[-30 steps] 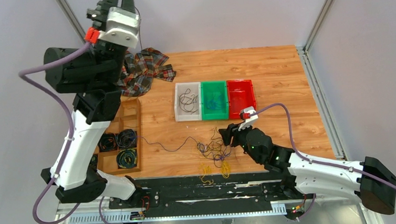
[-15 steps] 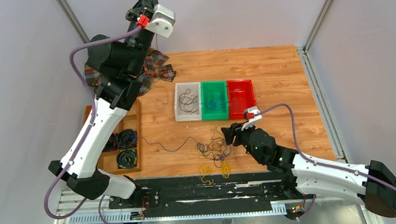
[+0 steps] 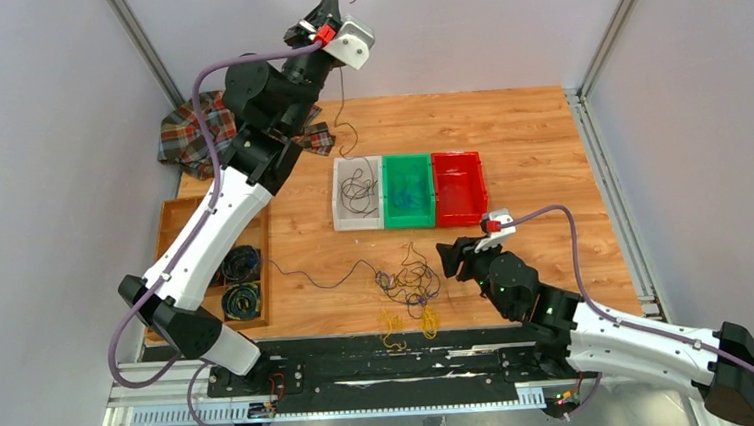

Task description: Untangle the cables

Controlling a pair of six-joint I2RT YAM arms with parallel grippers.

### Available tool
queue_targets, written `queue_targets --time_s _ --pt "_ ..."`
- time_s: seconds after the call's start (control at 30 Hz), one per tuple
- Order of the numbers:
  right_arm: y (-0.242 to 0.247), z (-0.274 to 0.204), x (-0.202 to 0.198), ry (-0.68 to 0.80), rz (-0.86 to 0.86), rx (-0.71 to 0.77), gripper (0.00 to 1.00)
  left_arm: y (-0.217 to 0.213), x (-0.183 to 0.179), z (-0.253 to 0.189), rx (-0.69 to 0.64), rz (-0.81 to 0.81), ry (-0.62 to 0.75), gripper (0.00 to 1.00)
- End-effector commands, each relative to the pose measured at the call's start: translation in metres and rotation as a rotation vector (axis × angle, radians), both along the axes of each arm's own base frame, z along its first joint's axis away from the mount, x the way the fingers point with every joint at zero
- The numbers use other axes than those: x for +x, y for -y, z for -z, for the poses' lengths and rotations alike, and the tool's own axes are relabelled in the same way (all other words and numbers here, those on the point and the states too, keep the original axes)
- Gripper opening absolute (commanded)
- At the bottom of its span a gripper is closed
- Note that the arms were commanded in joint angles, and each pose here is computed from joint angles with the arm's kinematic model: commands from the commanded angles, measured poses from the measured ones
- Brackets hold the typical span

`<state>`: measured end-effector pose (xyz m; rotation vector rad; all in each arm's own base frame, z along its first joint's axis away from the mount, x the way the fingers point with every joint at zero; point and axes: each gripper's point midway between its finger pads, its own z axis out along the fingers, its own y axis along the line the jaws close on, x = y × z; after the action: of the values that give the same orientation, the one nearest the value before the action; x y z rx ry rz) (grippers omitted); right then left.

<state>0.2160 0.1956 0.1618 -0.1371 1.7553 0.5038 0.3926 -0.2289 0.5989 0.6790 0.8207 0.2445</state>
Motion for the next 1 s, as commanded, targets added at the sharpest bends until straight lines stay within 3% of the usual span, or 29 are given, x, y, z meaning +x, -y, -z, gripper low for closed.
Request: queue_targets --time_s 0.0,0.2,0.5,0.7,0.97 --pt "0.012 0.005 0.000 0.000 0.048 -0.012 0.52 -0.002 0.002 -0.005 -0.037 -0.001 0.016 0.01" --pt "0.014 0.005 0.000 0.006 0.054 -0.010 0.53 0.004 0.012 0.021 0.006 -0.008 -0.053 0.01" --pt "0.013 0.003 0.002 0.008 0.058 -0.021 0.53 0.015 0.021 0.088 0.050 0.031 -0.313 0.01" --pt "0.013 0.002 0.002 0.007 0.059 -0.022 0.53 0.026 0.020 0.095 0.030 0.095 -0.403 0.01" --pt "0.015 0.002 0.003 0.010 0.071 -0.026 0.53 0.056 -0.002 0.127 0.062 0.212 -0.623 0.00"
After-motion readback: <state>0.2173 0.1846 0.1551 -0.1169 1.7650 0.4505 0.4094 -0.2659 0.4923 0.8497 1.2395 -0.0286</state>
